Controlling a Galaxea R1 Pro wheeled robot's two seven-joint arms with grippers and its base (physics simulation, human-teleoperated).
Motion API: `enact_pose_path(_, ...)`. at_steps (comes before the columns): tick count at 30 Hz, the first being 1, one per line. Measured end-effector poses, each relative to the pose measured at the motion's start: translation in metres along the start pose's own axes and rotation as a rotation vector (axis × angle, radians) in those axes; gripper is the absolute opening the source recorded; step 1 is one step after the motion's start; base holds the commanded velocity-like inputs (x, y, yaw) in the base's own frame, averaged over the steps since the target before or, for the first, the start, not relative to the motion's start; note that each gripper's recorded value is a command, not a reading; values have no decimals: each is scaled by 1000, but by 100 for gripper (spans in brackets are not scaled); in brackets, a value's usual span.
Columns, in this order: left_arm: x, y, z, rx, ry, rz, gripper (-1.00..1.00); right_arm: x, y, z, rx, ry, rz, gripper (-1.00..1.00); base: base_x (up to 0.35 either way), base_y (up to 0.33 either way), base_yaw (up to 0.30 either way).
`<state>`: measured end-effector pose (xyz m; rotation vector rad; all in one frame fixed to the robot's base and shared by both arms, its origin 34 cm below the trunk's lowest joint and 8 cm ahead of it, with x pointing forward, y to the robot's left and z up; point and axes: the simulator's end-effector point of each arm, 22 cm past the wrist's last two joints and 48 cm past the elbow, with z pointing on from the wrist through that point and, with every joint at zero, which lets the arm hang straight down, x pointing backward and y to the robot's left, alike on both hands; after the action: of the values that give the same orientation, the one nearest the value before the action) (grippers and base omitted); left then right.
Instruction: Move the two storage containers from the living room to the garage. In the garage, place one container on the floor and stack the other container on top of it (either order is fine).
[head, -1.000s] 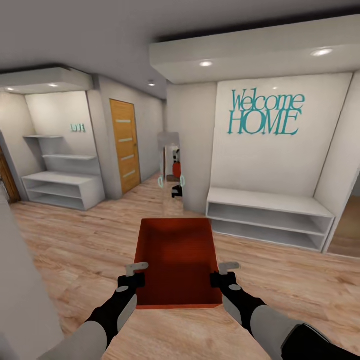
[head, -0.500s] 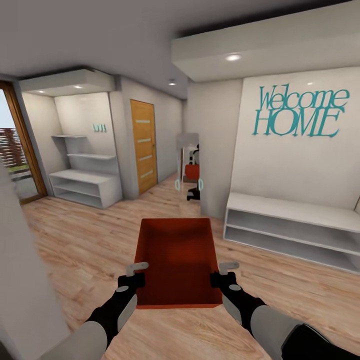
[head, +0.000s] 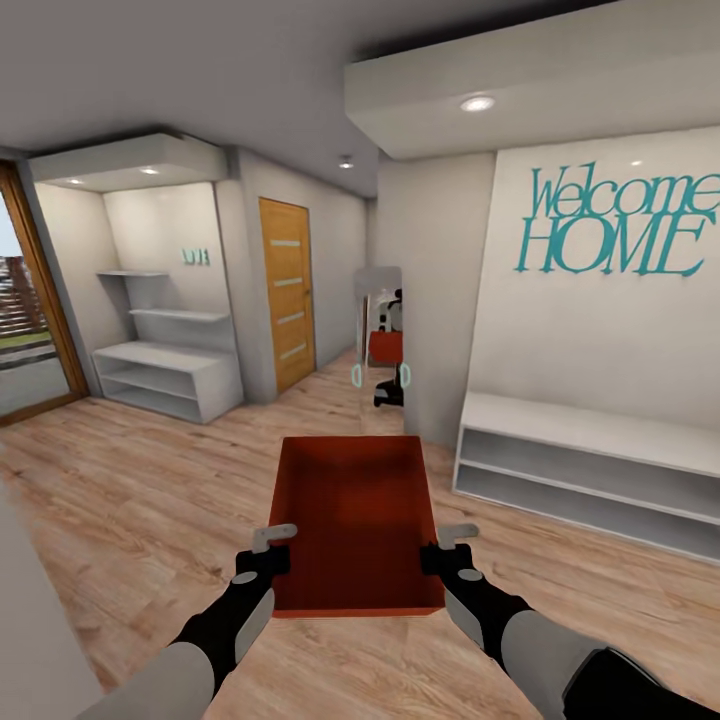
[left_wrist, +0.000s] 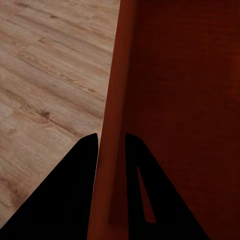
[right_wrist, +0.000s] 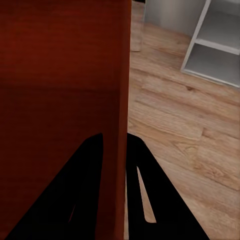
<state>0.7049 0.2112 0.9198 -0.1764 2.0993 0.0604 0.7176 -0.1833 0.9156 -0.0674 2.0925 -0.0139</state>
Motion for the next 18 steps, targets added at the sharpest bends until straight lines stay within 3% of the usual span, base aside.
enact_pose_path(13,0,0,0,-1,-1,-2,-100,0,0,0,-1,0,1,-100,322,0,0)
enact_pose_path(18,0,0,0,-1,1,-1,-100,1,0,0,0,1,2,-100,322,0,166)
